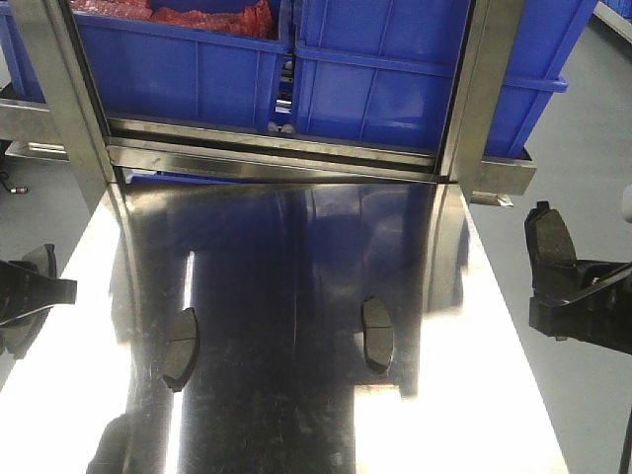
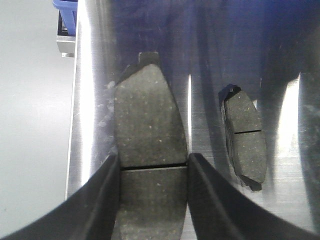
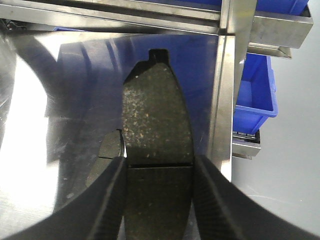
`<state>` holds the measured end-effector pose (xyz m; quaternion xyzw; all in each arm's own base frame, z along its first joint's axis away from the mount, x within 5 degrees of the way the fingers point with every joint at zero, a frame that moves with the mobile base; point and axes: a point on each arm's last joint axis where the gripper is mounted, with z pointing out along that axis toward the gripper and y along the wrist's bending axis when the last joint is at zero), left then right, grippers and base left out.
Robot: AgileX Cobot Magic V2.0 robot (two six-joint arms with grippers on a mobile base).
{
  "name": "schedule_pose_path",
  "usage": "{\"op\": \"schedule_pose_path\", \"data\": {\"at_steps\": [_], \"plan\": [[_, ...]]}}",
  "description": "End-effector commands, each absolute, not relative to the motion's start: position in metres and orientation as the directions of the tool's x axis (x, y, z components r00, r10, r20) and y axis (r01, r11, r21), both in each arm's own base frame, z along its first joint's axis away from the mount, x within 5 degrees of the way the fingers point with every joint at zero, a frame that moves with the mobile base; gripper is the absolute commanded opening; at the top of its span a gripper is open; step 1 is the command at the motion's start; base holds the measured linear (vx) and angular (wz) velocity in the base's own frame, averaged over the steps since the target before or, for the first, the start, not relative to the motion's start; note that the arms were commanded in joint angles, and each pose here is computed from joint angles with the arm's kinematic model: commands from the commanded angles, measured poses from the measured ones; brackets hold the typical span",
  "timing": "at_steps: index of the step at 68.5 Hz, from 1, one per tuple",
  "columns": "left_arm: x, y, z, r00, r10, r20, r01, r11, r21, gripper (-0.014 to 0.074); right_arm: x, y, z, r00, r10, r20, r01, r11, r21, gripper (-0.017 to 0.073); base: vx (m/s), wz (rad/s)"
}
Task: Move and align brake pads A on conveyor
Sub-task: 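Close the right gripper on the brake pad and lift it, then turn the base away from the table holding both pads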
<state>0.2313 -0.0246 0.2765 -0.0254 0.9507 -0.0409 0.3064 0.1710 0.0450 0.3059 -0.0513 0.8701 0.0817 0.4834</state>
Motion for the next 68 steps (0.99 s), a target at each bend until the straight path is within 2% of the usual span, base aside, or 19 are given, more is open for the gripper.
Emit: {"op": "schedule_pose_path", "data": {"at_steps": [1, 68], "plan": [[0.2345, -0.0262, 0.2940, -0.742, -0.087, -0.665, -0.014, 0.993, -0.114, 0.0076, 0.1743, 0.0459, 0.3250, -0.413, 0.007, -0.911, -0.190, 0.977, 0.093, 0.0096, 0.00, 0.00], [0.2345, -0.0262, 0.2940, -0.742, -0.087, -0.665, -0.014, 0.993, -0.114, 0.0076, 0.1744, 0.0460, 0.3250, -0.412, 0.008, -0.911, -0.190, 0.977, 0.094, 0.0096, 0.00, 0.00]]}}
